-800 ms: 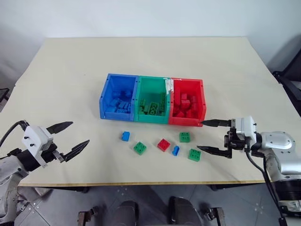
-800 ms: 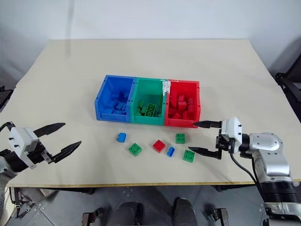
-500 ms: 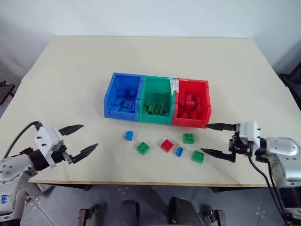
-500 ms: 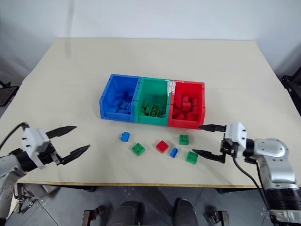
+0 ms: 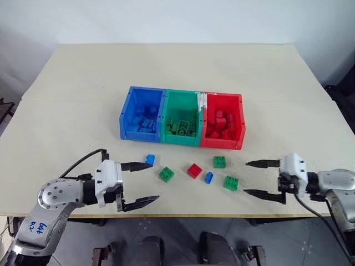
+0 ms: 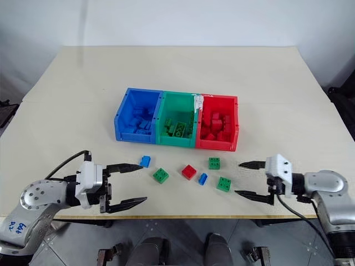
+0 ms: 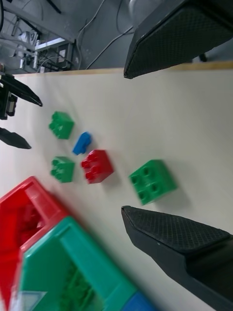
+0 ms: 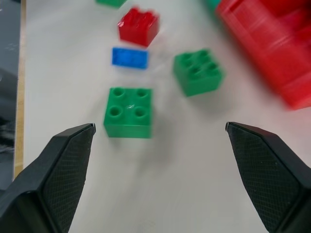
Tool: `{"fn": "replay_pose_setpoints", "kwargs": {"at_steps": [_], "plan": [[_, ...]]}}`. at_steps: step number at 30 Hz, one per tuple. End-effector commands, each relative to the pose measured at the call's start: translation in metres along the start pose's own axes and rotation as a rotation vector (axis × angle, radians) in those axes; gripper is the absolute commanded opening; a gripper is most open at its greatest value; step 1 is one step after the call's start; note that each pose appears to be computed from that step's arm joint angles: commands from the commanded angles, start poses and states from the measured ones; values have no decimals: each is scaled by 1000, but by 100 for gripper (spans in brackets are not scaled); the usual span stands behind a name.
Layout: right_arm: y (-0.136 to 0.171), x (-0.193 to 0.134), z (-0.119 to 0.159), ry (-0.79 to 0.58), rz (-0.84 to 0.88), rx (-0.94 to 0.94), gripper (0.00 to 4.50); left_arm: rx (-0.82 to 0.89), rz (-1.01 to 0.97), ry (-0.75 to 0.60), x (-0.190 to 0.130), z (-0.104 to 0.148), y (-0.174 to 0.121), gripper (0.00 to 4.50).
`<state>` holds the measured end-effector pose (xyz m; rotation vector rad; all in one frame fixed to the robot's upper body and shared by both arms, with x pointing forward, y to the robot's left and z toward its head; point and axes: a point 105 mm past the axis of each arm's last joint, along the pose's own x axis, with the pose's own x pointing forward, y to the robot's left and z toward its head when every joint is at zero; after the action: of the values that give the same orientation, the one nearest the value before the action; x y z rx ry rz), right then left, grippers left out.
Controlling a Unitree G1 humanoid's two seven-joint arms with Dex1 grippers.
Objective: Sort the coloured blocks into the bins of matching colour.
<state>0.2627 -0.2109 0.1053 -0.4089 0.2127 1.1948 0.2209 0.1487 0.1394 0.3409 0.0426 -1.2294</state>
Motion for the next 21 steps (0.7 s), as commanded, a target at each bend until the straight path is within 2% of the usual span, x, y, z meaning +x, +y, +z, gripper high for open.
{"fn": "replay_pose_setpoints", "kwargs": {"at_steps": [1,2,5,12,13,16,21], "plan": [[4,14,-2,11,25,2,450,28,21,-1,-13,8,-1,446],[6,20,-4,11,32,7,450,25,33,3,-15,7,-1,446],[7,29,-4,-22,19,7,387,27,50,6,-18,7,0,450],[10,30,-5,-25,19,-2,148,33,68,-3,-19,9,3,450],[9,29,-4,-29,18,-8,148,33,69,-4,-19,9,3,450],[2,23,22,-117,29,-5,148,23,122,-17,-24,9,7,450],[-19,50,94,-316,19,-27,148,-26,299,-49,-46,8,18,450]]}}
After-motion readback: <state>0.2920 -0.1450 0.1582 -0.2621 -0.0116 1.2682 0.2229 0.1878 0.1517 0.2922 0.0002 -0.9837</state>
